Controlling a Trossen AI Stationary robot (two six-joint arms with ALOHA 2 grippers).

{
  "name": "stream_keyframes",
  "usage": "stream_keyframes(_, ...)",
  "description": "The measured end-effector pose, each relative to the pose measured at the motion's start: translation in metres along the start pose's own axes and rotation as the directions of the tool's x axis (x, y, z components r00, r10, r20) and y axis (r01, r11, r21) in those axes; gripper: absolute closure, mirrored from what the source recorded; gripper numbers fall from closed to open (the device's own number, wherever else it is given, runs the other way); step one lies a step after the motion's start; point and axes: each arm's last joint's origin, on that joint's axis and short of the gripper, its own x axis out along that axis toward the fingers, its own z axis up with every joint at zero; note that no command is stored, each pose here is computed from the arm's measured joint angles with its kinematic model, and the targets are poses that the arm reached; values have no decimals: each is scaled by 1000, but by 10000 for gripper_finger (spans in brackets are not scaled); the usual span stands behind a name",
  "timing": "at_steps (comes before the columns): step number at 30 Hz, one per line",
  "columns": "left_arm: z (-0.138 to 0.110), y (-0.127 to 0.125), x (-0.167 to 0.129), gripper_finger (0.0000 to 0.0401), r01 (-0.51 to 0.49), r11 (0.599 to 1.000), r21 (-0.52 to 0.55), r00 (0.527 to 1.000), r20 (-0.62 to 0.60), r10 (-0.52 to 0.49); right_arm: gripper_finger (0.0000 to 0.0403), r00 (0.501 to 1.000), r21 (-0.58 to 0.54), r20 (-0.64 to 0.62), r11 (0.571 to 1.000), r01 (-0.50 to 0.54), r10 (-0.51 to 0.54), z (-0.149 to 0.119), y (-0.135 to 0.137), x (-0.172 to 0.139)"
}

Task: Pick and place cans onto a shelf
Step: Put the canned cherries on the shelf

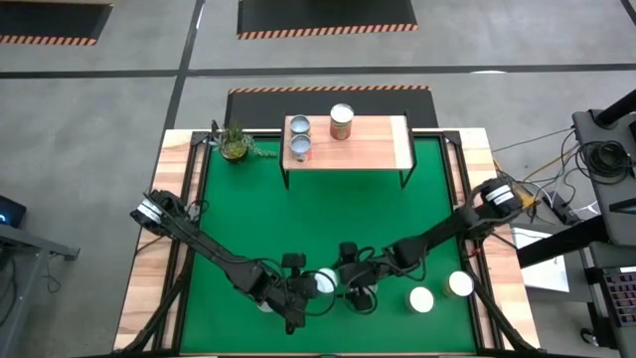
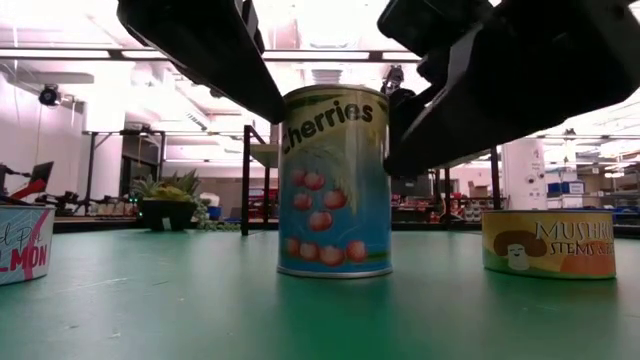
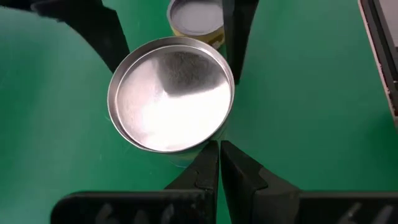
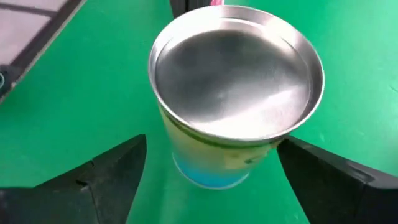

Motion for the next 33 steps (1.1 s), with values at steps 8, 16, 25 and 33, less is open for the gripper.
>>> stream_keyframes(8, 1, -2, 0, 401, 20, 1000, -13, 1000, 13, -20, 64, 993, -6, 117, 1000, 6, -5, 6, 0, 7)
stream_keyframes(16, 1, -2, 0, 401, 19, 1000, -10, 1000, 11, -19, 128, 992, -9, 123, 1000, 0, 1, 6, -1, 8)
stream_keyframes(25, -1, -6, -3, 401, 16, 997, 80, 1000, 10, -17, 128, 992, -19, 118, 999, -36, 38, 12, 1, -2)
stream_keyframes(33, 6, -2, -26, 401, -2, 973, 229, 999, 53, -11, 127, 998, 24, 22, 998, -64, 64, 25, -13, -38)
